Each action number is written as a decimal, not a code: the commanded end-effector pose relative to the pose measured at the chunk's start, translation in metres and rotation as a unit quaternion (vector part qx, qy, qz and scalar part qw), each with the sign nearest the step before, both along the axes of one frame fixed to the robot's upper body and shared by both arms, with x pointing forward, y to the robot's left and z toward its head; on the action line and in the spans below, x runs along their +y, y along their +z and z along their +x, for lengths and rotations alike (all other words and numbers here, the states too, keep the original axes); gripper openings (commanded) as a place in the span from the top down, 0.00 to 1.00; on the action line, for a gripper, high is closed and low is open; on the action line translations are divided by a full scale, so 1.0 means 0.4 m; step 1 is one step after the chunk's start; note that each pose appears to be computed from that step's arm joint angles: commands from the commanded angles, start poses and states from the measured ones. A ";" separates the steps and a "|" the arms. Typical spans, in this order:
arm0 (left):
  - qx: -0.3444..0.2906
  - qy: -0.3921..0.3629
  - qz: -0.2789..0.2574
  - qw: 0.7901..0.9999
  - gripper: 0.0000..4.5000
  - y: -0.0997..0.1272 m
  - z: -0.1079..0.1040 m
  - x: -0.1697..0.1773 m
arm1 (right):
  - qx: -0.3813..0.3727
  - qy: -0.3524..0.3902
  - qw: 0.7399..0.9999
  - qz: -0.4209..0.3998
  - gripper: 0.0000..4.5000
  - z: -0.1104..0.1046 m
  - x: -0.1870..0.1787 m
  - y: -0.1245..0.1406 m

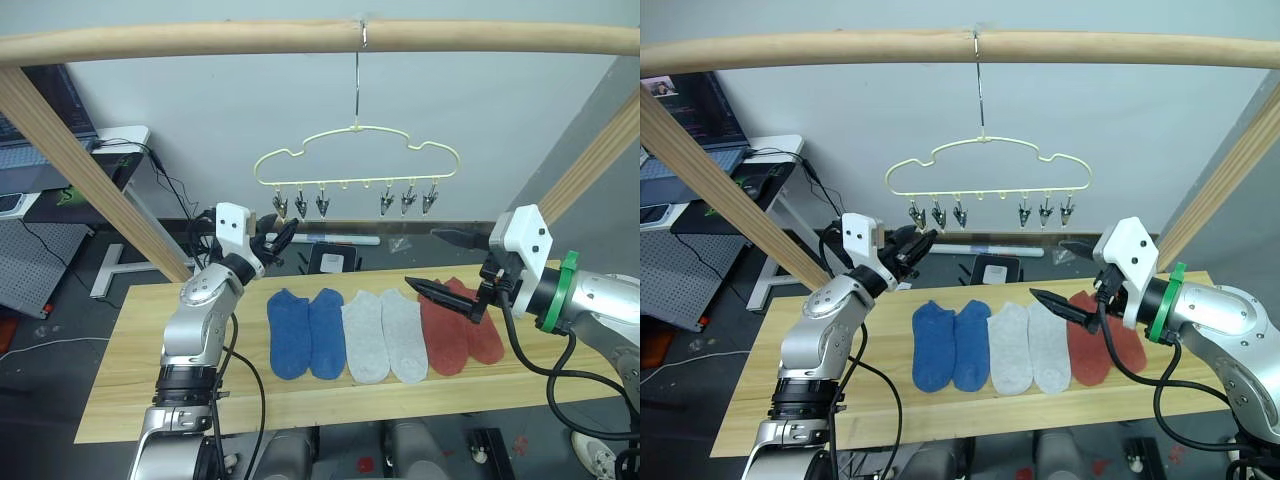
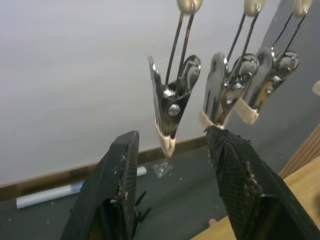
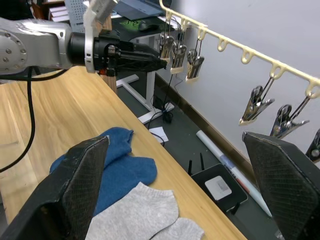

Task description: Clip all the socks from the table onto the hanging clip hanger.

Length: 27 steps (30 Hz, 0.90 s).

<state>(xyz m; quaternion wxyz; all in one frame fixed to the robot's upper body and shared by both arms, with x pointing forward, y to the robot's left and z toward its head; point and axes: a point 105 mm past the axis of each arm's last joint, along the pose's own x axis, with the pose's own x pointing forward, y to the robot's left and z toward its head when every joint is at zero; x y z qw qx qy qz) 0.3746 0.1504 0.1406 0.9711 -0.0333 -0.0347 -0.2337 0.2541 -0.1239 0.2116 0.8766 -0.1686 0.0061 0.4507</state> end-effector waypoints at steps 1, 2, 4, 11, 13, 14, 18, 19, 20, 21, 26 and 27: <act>-0.035 0.002 -0.004 0.999 0.49 0.042 0.006 -0.003 | -0.024 0.009 1.000 -0.002 0.00 -0.011 0.012 0.026; -0.040 0.007 -0.010 0.999 0.49 0.050 0.009 0.001 | -0.026 0.008 1.000 -0.001 0.00 -0.010 0.012 0.028; -0.051 0.018 -0.018 0.998 0.49 0.064 0.015 0.009 | -0.030 0.010 0.999 0.002 0.00 -0.009 0.015 0.036; -0.064 0.036 -0.034 0.997 0.49 0.085 0.020 0.025 | -0.033 0.020 0.999 0.011 0.00 -0.009 0.029 0.049; -0.065 0.036 -0.037 0.997 0.49 0.088 0.020 0.024 | -0.034 0.021 0.999 0.011 0.00 -0.009 0.031 0.050; -0.067 0.036 -0.038 0.996 0.49 0.092 0.021 0.024 | -0.034 0.021 0.999 0.012 0.00 -0.009 0.033 0.050; -0.075 0.030 -0.038 0.996 0.49 0.107 0.022 0.019 | -0.035 0.024 0.999 0.014 0.00 -0.009 0.038 0.051; -0.078 0.028 -0.036 0.996 0.49 0.111 0.022 0.017 | -0.035 0.024 0.999 0.014 0.00 -0.009 0.038 0.051; -0.081 0.027 -0.035 0.996 0.49 0.114 0.022 0.016 | -0.035 0.024 0.999 0.014 0.00 -0.009 0.039 0.051; -0.082 0.028 -0.035 0.996 0.49 0.117 0.023 0.017 | -0.035 0.024 0.999 0.014 0.00 -0.009 0.039 0.051; -0.083 0.032 -0.036 0.995 0.49 0.120 0.024 0.021 | -0.035 0.022 0.999 0.014 0.00 -0.008 0.038 0.050; -0.083 0.034 -0.037 0.995 0.49 0.120 0.024 0.022 | -0.035 0.023 0.999 0.014 0.00 -0.008 0.038 0.050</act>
